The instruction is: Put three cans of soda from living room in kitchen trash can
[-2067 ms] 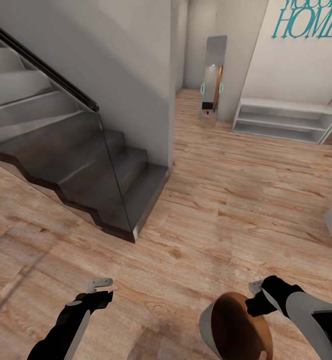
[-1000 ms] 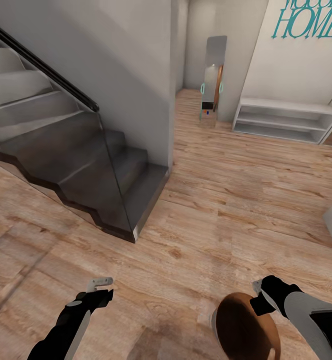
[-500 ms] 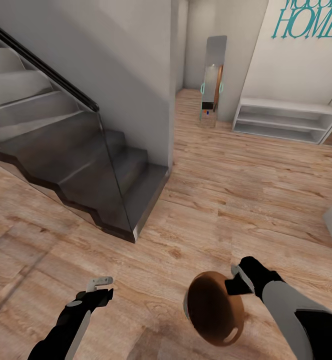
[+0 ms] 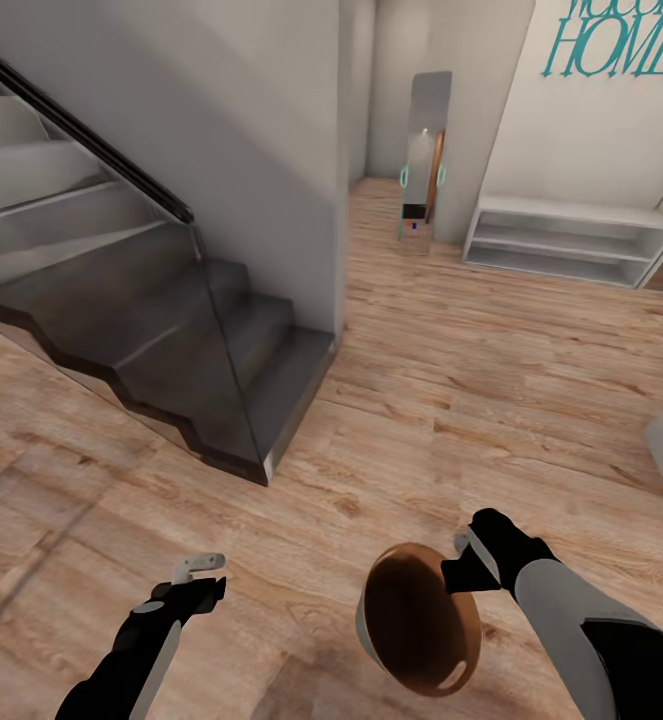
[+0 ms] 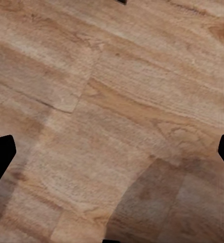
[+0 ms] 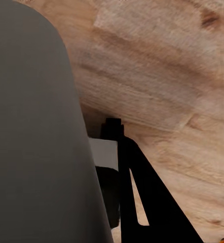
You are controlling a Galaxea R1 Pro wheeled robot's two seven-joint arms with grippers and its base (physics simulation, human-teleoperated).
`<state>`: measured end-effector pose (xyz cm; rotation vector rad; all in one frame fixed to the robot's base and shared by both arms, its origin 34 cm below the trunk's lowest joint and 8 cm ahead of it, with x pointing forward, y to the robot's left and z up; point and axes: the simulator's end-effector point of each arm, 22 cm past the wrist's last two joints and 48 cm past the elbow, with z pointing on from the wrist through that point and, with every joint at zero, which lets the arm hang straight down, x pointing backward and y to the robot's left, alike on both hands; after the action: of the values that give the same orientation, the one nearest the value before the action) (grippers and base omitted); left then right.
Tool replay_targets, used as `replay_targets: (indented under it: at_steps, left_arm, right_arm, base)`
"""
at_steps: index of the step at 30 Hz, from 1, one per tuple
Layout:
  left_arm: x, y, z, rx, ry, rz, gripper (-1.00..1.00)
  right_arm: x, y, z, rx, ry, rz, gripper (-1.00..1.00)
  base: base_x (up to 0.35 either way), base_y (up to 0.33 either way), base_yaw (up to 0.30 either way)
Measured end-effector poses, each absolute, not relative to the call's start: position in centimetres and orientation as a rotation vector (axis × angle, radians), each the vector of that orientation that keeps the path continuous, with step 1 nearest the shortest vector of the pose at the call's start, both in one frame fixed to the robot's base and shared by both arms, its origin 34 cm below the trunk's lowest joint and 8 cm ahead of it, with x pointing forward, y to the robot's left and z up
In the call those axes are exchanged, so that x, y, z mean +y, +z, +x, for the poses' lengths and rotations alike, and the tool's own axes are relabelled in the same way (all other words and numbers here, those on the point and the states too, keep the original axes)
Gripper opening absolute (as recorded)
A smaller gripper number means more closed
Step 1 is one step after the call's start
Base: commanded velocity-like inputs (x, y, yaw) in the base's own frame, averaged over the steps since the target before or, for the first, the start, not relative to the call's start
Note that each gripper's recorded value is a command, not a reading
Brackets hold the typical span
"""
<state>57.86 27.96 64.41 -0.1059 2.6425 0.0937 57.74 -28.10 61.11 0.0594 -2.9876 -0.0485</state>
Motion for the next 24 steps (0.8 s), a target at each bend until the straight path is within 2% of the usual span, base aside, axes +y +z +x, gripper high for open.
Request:
replay_targets:
  at_steps: [15, 24]
  left_arm:
    - [27.95, 64.37, 57.82, 2.644, 0.094, -0.104, 1.00]
    - [27.90, 64.39, 57.85, 2.643, 0.091, -0.105, 1.00]
  right_arm:
    - [-28.31, 61.14, 57.89, -2.991, -0.030, 0.079, -1.00]
    - [-28.05, 61.17, 57.99, -2.994, -0.044, 0.076, -1.00]
  base:
    - [-0.094, -0.256, 0.000]
    - [-0.119, -0.013, 0.000]
